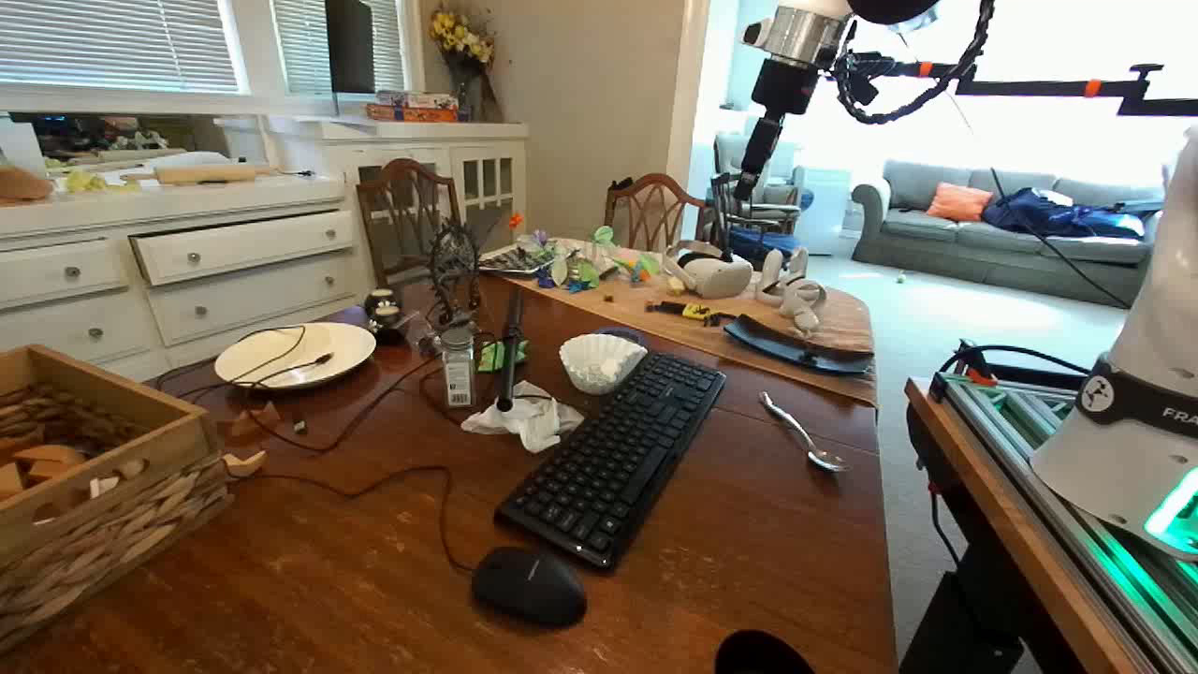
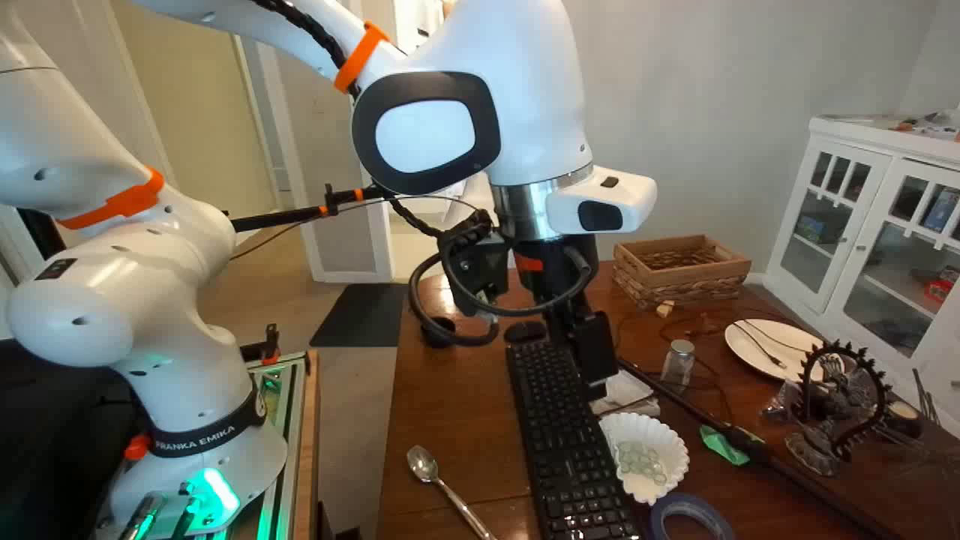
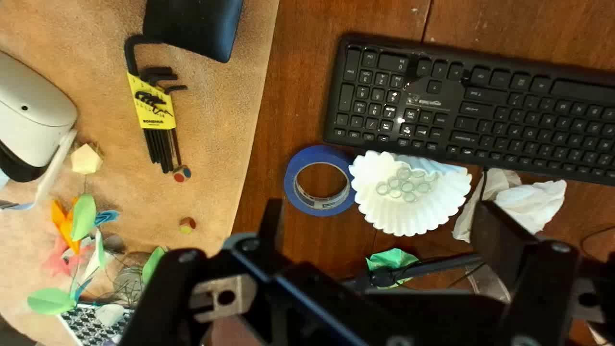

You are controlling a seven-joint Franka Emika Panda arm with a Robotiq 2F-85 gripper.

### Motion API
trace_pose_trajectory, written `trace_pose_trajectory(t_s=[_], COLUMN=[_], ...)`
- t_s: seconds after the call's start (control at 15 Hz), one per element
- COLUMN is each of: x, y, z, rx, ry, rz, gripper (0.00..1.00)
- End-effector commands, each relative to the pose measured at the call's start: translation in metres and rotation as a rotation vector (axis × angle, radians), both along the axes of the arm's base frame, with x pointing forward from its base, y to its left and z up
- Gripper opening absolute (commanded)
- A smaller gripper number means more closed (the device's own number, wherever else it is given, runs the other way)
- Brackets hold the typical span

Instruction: Press the button on the keypad

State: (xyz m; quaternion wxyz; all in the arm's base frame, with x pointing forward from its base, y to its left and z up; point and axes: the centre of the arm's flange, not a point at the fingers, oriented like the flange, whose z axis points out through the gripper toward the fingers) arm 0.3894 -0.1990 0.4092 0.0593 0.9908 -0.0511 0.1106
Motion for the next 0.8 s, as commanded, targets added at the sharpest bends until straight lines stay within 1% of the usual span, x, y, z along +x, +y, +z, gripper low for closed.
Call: trace_pose_trajectory(t_s=[0.0, 0.27, 0.4, 0.47, 0.53, 0.73], x=[0.000, 0.000, 0.013, 0.020, 0.023, 0.039], y=[0.000, 0.000, -0.008, -0.011, -0.012, -0.016], z=[0.000, 0.000, -0.012, -0.022, -0.029, -0.064], rx=[0.000, 0.000, 0.030, 0.047, 0.061, 0.073], ry=[0.000, 0.000, -0.014, -0.014, -0.015, -0.037], rz=[0.000, 0.000, -0.004, -0.018, -0.026, -0.069], gripper=[1.00, 1.00, 1.00, 0.75, 0.74, 0.50])
